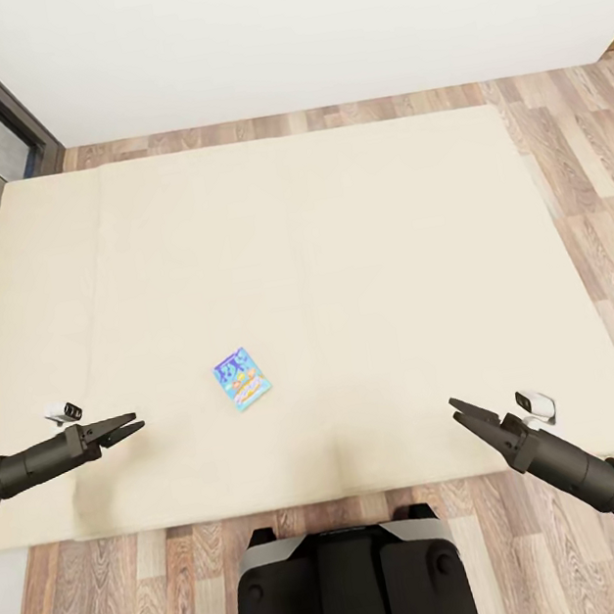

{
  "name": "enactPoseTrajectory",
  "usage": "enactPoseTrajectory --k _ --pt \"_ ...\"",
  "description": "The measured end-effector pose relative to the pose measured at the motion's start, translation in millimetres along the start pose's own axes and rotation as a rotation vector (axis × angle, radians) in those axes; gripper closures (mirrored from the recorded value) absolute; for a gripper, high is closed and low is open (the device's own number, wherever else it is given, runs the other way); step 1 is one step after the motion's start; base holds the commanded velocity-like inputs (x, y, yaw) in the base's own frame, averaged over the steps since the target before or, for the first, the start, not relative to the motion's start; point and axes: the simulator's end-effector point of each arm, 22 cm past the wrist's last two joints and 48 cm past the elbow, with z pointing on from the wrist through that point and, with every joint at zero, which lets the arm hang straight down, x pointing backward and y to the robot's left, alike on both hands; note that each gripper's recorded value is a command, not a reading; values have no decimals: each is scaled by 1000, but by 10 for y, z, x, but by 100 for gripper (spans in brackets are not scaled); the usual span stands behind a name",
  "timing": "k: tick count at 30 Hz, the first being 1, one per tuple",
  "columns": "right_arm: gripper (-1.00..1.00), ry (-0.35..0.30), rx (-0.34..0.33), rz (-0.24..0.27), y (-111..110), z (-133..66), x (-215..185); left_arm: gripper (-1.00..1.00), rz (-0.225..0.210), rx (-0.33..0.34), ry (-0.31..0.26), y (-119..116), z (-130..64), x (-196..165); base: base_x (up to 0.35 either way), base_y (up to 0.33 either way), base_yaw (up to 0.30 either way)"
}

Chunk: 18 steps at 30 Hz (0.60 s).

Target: Put all the toys in the child's room - the three board games (two on the bed and one on the table), the two jigsaw puzzles on the table, and the tennis ball on the table - inside the toy box on the table in the child's room.

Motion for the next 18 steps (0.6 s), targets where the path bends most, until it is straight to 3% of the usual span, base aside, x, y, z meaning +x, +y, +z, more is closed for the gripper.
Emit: enactPoseTrajectory --k 18 --pt "-100 -21 -11 -36 95 -2 -96 -100 25 11 -11 -149 -30 -71 0 0 0"
